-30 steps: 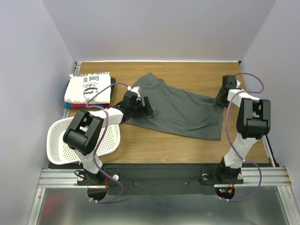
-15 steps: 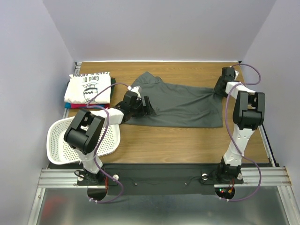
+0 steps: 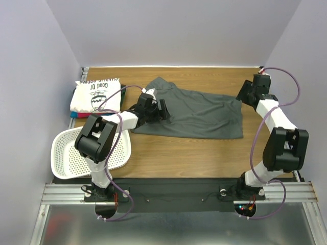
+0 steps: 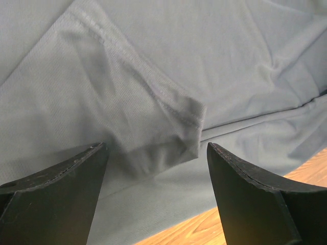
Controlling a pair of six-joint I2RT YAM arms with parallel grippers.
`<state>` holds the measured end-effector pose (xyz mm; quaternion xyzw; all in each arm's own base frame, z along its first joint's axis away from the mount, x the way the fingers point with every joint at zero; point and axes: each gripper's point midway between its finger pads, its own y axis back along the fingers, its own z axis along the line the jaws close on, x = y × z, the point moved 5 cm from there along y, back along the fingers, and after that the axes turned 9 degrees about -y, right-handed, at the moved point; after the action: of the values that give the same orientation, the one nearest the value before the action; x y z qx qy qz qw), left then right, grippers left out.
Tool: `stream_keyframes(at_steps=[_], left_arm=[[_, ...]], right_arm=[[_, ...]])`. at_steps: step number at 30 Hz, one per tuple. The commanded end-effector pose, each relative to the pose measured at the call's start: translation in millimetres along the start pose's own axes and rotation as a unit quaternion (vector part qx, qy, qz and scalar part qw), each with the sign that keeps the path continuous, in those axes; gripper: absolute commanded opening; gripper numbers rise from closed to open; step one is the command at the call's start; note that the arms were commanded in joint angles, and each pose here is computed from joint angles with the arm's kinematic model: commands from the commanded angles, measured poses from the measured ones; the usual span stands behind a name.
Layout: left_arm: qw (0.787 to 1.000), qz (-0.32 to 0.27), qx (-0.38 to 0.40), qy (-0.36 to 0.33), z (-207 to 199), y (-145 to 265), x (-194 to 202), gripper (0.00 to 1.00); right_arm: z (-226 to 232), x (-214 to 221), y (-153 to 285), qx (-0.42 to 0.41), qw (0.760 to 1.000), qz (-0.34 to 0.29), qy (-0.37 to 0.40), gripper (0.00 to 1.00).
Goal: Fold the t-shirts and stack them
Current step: Fold the tshirt
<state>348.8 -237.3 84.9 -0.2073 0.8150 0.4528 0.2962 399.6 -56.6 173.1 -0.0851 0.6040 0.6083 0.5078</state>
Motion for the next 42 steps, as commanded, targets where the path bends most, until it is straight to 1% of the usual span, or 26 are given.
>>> stream_keyframes(at_steps=[1,4,5,7,9,21,29,34,38,42], left_arm=[[0.999,-0.028,0.011,-0.022,-11,5,-27,0.9],[0.999,-0.03,0.009,-0.022,-9,9,-28,0.9],[0.999,-0.032,0.009,-0.024,-8,11,-29,0.9],[0.999,-0.036,0.006,-0.022,-5,15,-30,0.9],[0.999,-0.039,0.005,-0.018,-2,17,-28,0.9],[0.999,-0.048,-0.005,-0.003,18,27,-31,0.9],[0.998,-0.055,-0.002,0.001,19,29,-37,0.9],[0.997,-0.069,0.02,0.004,11,25,-49,0.9],[0.996,-0.077,0.043,0.005,5,16,-57,0.9],[0.996,-0.073,0.055,0.013,5,3,-58,0.9]], right_arm=[[-8,41,4,-0.027,0.997,0.067,-0.007,0.63],[-11,55,3,-0.034,0.996,0.088,-0.006,0.6],[-9,64,4,-0.051,0.993,0.106,-0.006,0.6],[-9,73,3,-0.06,0.99,0.124,-0.006,0.59],[-10,78,1,-0.058,0.99,0.131,-0.003,0.59],[-21,88,-13,-0.028,0.989,0.141,0.01,0.58],[-22,91,-25,-0.022,0.99,0.142,0.013,0.57],[-25,96,-30,-0.013,0.989,0.149,0.012,0.53],[-27,101,-32,-0.007,0.988,0.155,0.012,0.46],[-31,97,-30,0.008,0.99,0.143,0.012,0.41]])
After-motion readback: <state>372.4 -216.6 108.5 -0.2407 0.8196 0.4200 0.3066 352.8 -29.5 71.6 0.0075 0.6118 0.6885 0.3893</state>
